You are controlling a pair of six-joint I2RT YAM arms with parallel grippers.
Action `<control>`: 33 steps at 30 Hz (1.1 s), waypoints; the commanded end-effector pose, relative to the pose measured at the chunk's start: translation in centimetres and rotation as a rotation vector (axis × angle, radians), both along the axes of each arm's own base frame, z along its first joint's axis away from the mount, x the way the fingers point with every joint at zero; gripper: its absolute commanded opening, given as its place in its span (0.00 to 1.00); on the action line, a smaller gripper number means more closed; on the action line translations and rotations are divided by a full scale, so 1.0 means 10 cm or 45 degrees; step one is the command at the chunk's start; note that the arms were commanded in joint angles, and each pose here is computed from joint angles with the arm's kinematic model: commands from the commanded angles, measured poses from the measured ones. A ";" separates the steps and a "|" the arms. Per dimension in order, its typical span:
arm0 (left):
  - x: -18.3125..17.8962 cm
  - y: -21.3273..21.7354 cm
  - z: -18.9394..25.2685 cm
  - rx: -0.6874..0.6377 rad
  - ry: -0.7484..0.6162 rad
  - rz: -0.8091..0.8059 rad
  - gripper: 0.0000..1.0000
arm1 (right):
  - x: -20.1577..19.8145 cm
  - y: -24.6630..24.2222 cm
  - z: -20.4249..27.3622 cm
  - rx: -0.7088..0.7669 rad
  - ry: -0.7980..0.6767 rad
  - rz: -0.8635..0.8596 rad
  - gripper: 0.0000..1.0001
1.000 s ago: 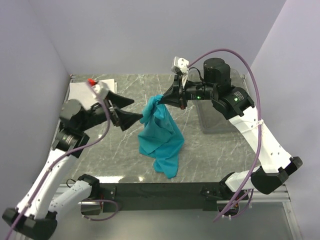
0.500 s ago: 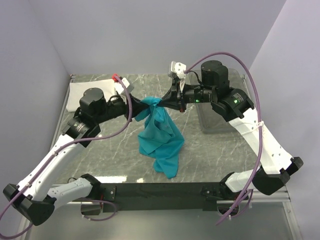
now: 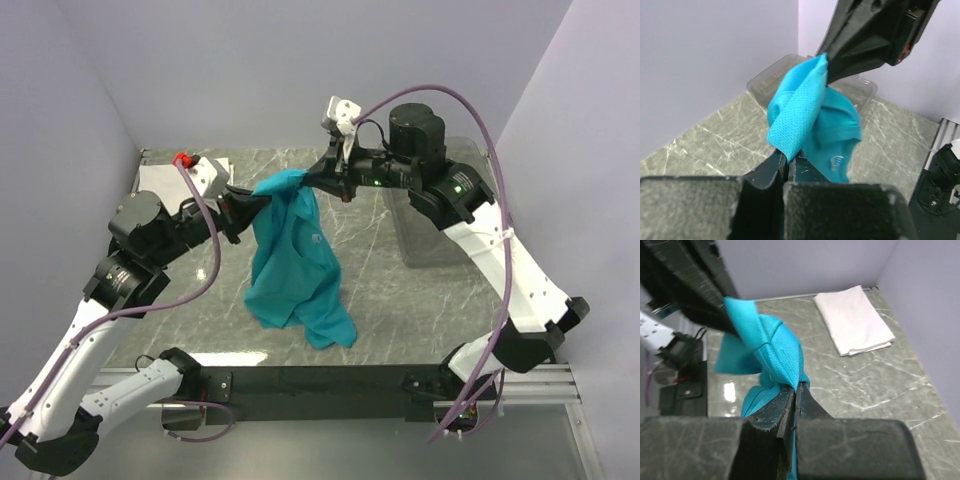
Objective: Fold and stack the t-shirts
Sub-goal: Move the tshirt to the center of the board, then flatten the tshirt out
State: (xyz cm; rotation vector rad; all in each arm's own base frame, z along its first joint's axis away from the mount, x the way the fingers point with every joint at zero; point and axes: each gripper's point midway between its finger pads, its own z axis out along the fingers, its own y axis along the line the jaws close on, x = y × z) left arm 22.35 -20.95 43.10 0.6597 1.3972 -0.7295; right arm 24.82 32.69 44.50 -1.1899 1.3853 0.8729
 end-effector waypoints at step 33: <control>0.14 0.72 -2.13 -0.118 0.887 0.767 0.99 | 0.05 -0.62 -3.08 -0.791 0.442 0.130 0.92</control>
